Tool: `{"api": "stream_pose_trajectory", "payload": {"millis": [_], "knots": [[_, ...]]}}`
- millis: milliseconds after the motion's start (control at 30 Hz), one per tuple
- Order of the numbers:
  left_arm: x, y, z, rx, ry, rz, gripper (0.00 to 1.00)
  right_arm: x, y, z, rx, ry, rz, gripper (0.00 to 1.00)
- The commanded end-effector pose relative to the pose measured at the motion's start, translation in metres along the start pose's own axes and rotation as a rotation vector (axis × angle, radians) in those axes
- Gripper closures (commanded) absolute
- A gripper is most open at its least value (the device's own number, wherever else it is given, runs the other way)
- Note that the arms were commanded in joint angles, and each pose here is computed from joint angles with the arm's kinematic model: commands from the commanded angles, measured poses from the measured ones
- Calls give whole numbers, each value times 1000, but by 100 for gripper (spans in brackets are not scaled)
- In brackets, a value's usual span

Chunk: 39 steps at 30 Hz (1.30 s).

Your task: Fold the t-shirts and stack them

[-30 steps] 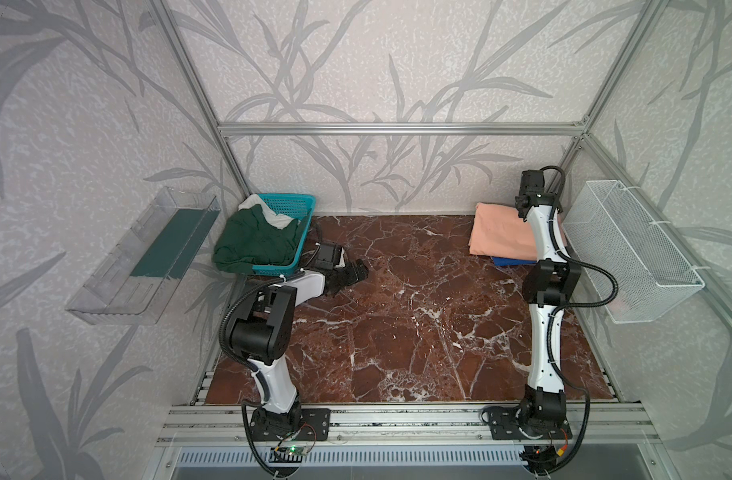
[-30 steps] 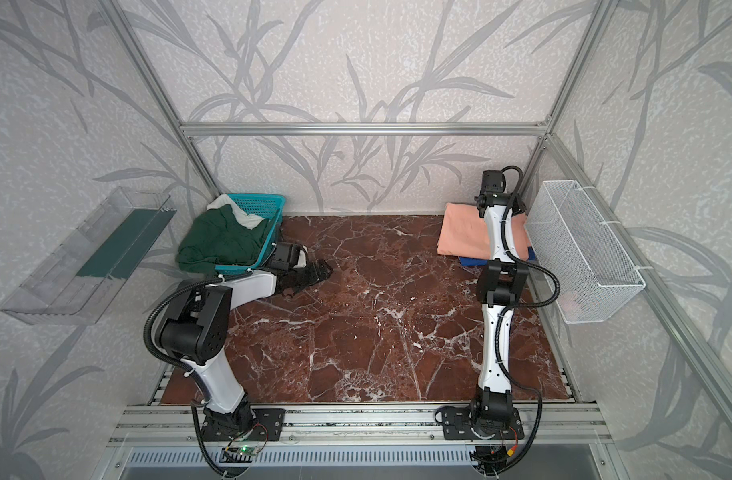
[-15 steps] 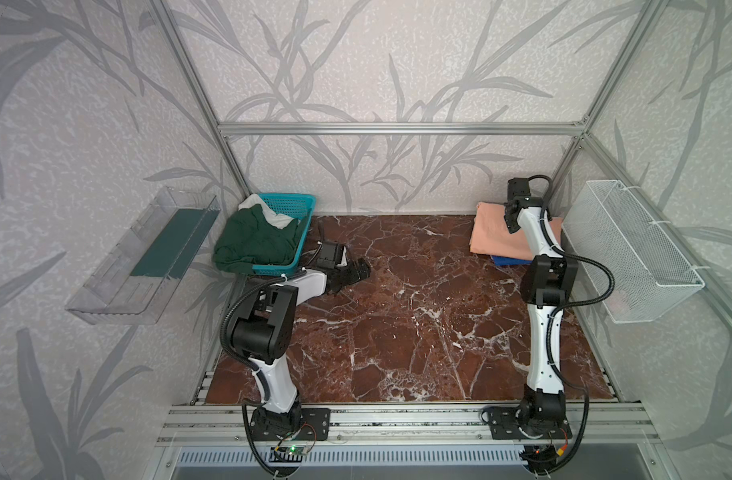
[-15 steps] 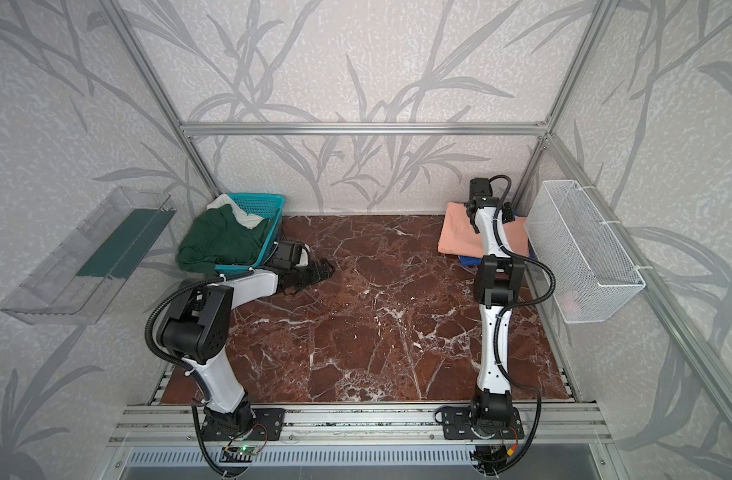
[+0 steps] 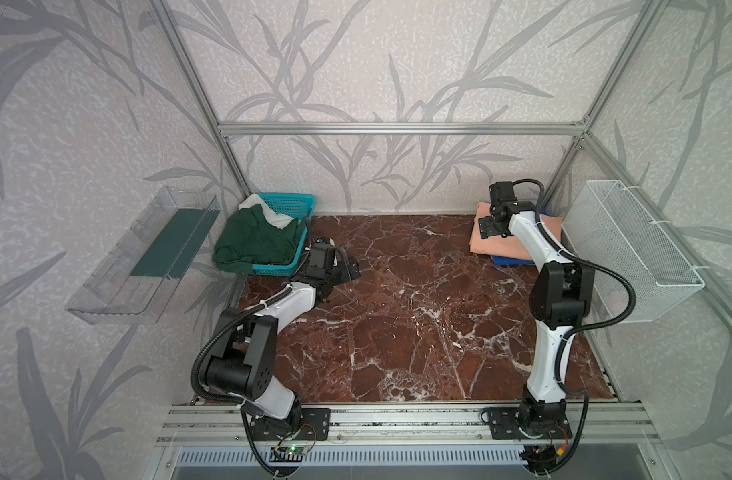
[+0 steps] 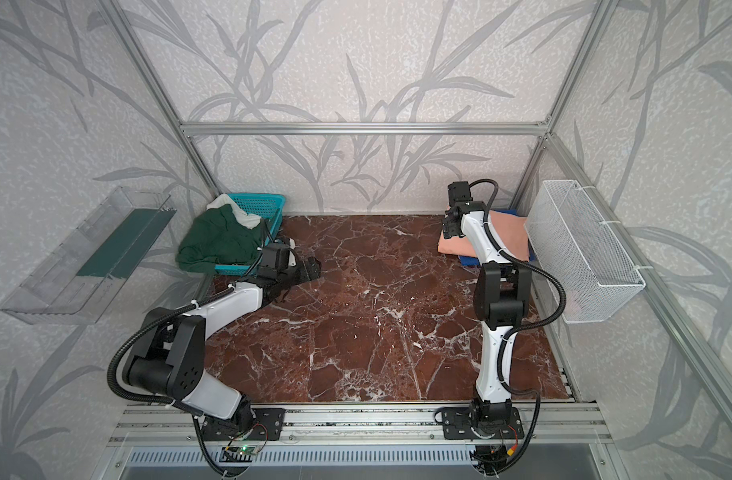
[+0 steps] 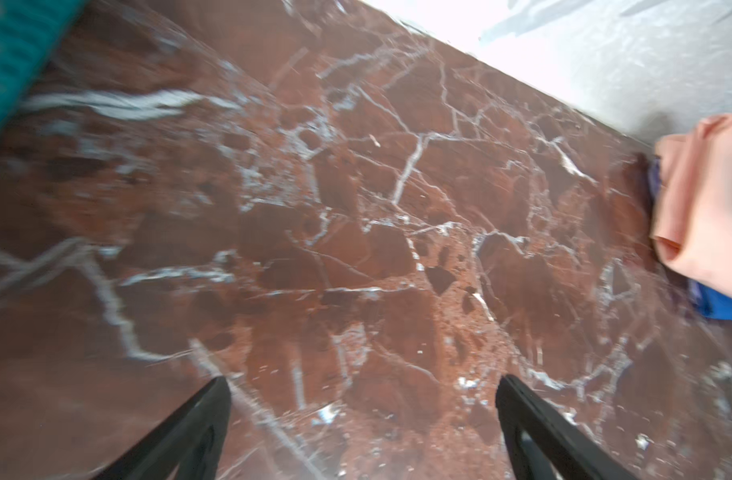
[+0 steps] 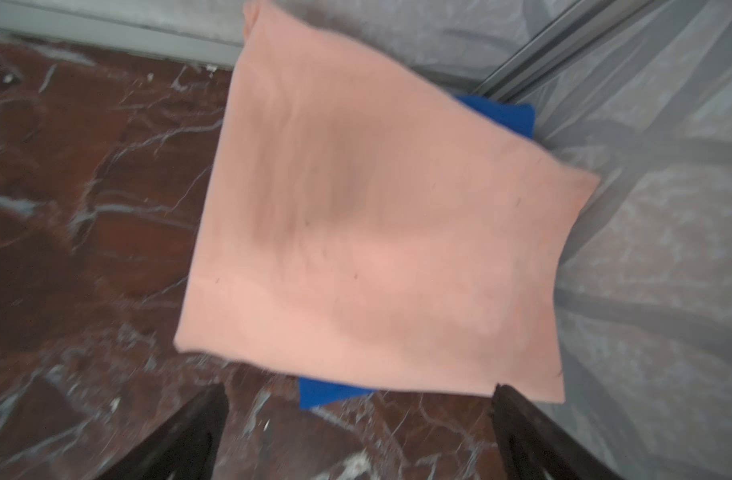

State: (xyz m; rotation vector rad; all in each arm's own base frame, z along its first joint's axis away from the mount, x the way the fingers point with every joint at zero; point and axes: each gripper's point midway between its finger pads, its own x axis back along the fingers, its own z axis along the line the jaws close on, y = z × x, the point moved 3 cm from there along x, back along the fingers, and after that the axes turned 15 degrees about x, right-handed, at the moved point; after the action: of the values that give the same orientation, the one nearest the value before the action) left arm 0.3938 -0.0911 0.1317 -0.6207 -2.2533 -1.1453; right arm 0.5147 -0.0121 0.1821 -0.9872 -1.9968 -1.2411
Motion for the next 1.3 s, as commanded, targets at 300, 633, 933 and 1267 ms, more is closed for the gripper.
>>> {"api": "stream_pose_trajectory", "payload": {"millis": [300,633,933,1267], "knots": [[63,56,77,-95,332,-400,1,50,-65,28,-306,91,-487,1],[45,62,122,-201,406,-518,1,67,-144,-1,-331,-336,-556,1],[28,53,132,-190,352,-504,1,79,-165,1,-273,-348,-587,1],[34,35,134,-207,251,-585,1,66,-175,36,-233,-176,-699,1]]}}
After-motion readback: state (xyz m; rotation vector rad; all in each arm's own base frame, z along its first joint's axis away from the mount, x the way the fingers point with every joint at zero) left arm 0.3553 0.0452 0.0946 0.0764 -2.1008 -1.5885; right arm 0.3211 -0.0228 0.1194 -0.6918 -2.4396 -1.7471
